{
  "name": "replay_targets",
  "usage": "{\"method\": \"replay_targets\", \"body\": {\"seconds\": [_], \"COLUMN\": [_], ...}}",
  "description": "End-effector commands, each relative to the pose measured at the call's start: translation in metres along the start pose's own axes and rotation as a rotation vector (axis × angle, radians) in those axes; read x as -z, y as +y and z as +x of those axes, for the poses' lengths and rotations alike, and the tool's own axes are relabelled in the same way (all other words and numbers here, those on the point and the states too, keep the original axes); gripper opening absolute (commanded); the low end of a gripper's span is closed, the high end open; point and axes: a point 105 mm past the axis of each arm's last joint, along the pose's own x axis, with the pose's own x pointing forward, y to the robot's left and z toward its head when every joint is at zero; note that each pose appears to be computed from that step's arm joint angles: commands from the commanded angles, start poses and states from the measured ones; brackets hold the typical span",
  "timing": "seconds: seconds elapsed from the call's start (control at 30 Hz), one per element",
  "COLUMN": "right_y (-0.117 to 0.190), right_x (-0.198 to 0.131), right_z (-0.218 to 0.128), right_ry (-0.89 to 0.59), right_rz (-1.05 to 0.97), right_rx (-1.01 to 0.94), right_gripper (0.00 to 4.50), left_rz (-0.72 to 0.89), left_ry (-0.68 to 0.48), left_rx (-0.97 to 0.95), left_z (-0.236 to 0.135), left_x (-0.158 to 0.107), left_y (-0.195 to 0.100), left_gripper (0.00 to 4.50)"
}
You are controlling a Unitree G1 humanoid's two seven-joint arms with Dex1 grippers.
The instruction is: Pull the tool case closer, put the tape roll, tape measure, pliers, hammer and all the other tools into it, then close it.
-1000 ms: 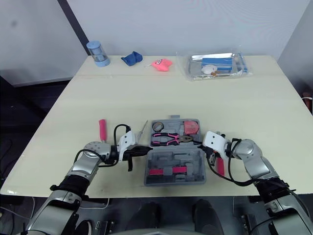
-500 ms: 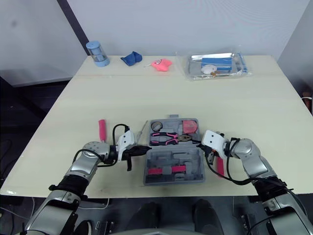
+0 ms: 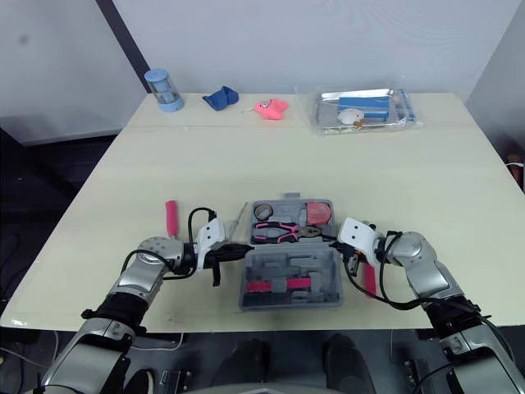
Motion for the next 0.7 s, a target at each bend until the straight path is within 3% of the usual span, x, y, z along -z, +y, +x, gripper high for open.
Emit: {"method": "replay_targets", "body": {"seconds": [0.03, 0.7], "right_y": [0.011, 0.003], "right_x": [-0.014, 0.001], "right_z": [0.005, -0.012], "right_ry": [-0.049, 0.010], "right_rz": [-0.021, -0.003], "right_rx": [-0.058, -0.011], "right_gripper": [0.08, 0.08], "left_rz": [-0.023, -0.017], "left_ry": [0.051, 0.062], "left_rx": [-0.020, -0.015], "left_z": [-0.001, -0.005], "left_x": [0.012, 0.015], "left_y": [0.000, -0.003], "left_gripper": [0.00, 0.00]}}
